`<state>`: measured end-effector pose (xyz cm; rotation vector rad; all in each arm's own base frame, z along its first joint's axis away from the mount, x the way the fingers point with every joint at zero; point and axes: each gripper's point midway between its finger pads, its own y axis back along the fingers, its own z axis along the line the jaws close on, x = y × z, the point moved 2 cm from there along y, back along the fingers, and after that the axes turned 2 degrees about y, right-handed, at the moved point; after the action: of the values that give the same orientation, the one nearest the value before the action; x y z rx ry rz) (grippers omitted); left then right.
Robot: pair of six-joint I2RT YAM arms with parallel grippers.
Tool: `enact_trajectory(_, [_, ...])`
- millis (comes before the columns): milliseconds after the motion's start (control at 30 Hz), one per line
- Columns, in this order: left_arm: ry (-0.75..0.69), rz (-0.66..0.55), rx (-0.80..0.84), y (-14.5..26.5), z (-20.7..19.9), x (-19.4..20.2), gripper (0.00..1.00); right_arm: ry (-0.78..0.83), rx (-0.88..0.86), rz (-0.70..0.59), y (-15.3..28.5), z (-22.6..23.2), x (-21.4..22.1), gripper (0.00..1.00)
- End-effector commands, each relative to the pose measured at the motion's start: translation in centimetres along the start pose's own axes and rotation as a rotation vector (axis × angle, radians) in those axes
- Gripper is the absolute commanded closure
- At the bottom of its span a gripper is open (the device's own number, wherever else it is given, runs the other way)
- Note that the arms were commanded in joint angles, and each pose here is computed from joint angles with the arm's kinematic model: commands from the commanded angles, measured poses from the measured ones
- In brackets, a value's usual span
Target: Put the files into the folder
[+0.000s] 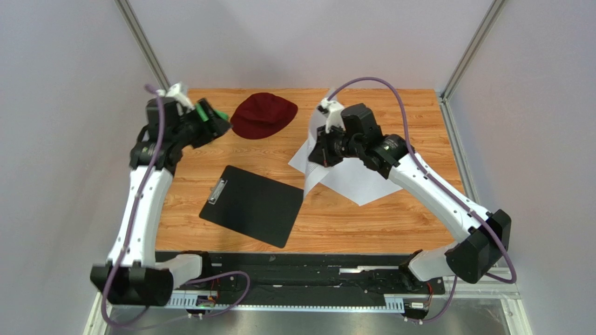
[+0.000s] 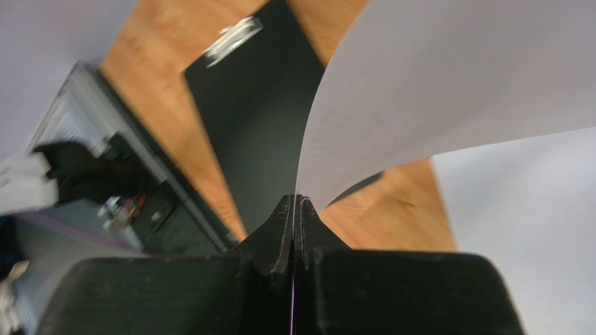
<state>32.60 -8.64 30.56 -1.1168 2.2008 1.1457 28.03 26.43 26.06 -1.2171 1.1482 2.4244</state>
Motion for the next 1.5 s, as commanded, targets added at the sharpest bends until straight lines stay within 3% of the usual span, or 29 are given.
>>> enact_trajectory(0, [0.045,-0.007,-0.326,5.2,8.9,3.2,0.18,0.126,-0.362,0.115,2.4,9.4,2.4,1.0])
enact_trajectory(133, [0.093,0.041,-0.413,5.6,11.8,4.0,0.14,0.128,-0.693,0.169,4.5,14.2,4.5,1.0])
enact_trajectory(167, [0.104,0.11,-0.417,4.5,12.4,4.7,0.14,0.13,-0.716,0.171,4.1,14.1,5.2,1.0])
enact_trajectory(300, [0.099,0.289,-0.463,1.1,15.3,6.2,0.16,0.08,-0.689,0.265,1.8,12.1,8.5,1.0])
enact_trajectory(433, [0.043,0.459,-0.538,-2.0,18.6,7.8,0.23,-0.005,-0.532,0.386,-3.9,6.3,12.6,1.0])
enact_trajectory(633, [-0.225,0.601,-0.557,-4.2,18.9,8.5,0.23,-0.078,-0.402,0.595,-9.1,1.3,17.5,1.0])
enact_trajectory(767, [-0.25,0.662,-0.606,-5.5,20.3,9.0,0.32,-0.051,-0.369,0.612,-10.2,-0.2,17.4,1.0])
enact_trajectory(1067, [-0.317,0.788,-0.658,-6.4,22.0,11.9,0.37,-0.005,-0.319,0.674,-11.4,-2.3,16.1,1.0])
enact_trajectory(1267, [-0.423,0.848,-0.653,-7.8,21.5,13.6,0.47,-0.025,-0.332,0.662,-11.6,-3.0,16.0,1.0])
enact_trajectory(1467, [-0.423,0.893,-0.683,-8.0,22.4,14.4,0.46,-0.028,-0.343,0.643,-11.4,-2.9,15.7,1.0])
